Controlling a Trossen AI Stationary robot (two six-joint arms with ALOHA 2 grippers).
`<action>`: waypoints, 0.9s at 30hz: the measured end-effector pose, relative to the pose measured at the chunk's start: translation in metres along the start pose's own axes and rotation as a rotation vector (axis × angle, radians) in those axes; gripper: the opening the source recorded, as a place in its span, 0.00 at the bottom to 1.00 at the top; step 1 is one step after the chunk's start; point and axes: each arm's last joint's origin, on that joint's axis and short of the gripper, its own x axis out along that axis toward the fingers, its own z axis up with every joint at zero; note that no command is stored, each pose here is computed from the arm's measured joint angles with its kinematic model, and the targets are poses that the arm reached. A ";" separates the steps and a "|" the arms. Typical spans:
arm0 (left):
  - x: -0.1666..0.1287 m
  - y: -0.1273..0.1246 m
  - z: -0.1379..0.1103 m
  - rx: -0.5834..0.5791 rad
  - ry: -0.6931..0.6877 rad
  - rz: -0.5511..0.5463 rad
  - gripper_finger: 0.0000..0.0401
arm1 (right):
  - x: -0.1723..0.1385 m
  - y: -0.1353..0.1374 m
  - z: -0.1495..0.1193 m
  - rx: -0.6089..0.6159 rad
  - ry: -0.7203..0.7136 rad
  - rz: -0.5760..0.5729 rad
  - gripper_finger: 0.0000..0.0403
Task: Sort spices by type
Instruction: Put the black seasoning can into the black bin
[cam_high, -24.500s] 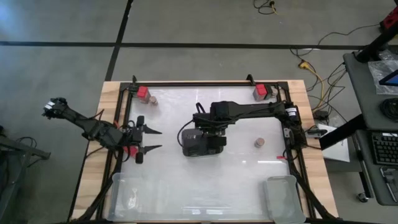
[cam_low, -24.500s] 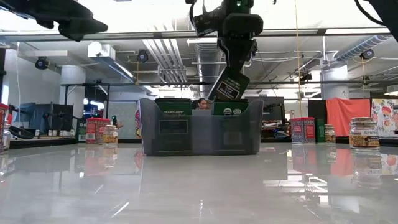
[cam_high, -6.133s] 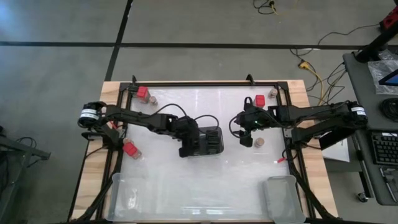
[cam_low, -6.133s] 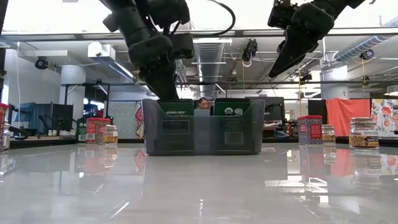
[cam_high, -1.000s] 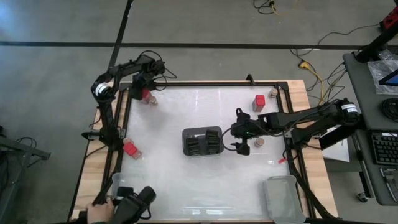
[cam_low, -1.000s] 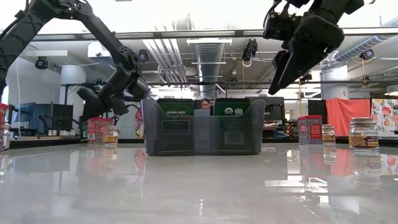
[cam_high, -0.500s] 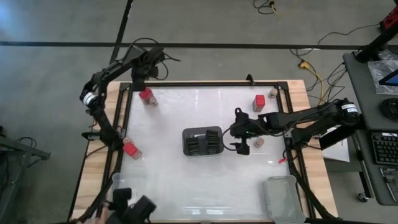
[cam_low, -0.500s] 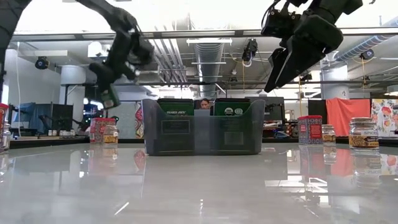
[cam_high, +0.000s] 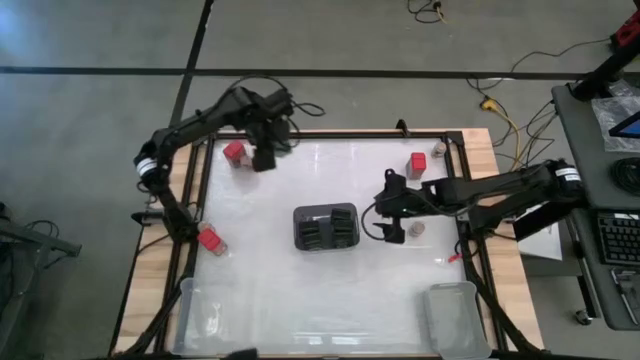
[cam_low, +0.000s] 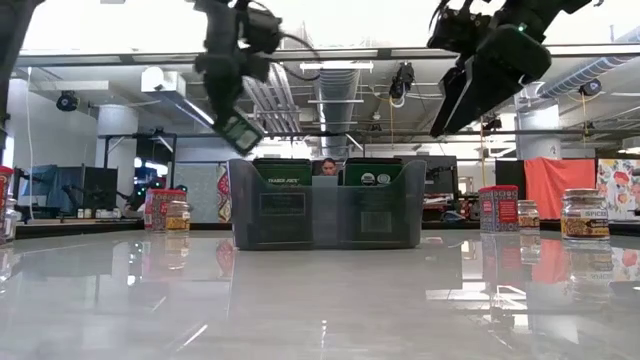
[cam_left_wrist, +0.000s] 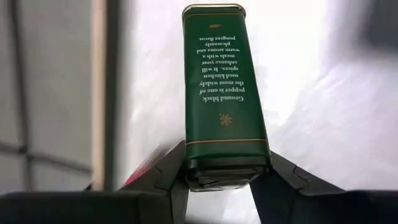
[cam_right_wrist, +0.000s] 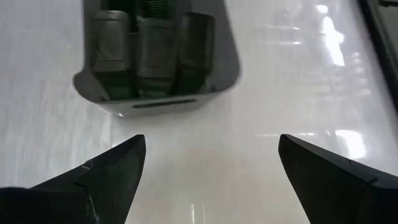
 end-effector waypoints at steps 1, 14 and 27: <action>0.000 -0.003 0.007 0.003 -0.011 -0.035 0.30 | -0.003 -0.001 -0.001 0.014 0.001 -0.006 0.89; 0.071 -0.017 0.055 -0.097 0.255 -0.154 0.30 | -0.014 -0.003 -0.009 0.145 0.034 -0.006 0.89; 0.098 -0.048 0.063 -0.056 0.346 -0.230 0.30 | -0.012 -0.002 -0.007 0.089 0.016 -0.002 0.89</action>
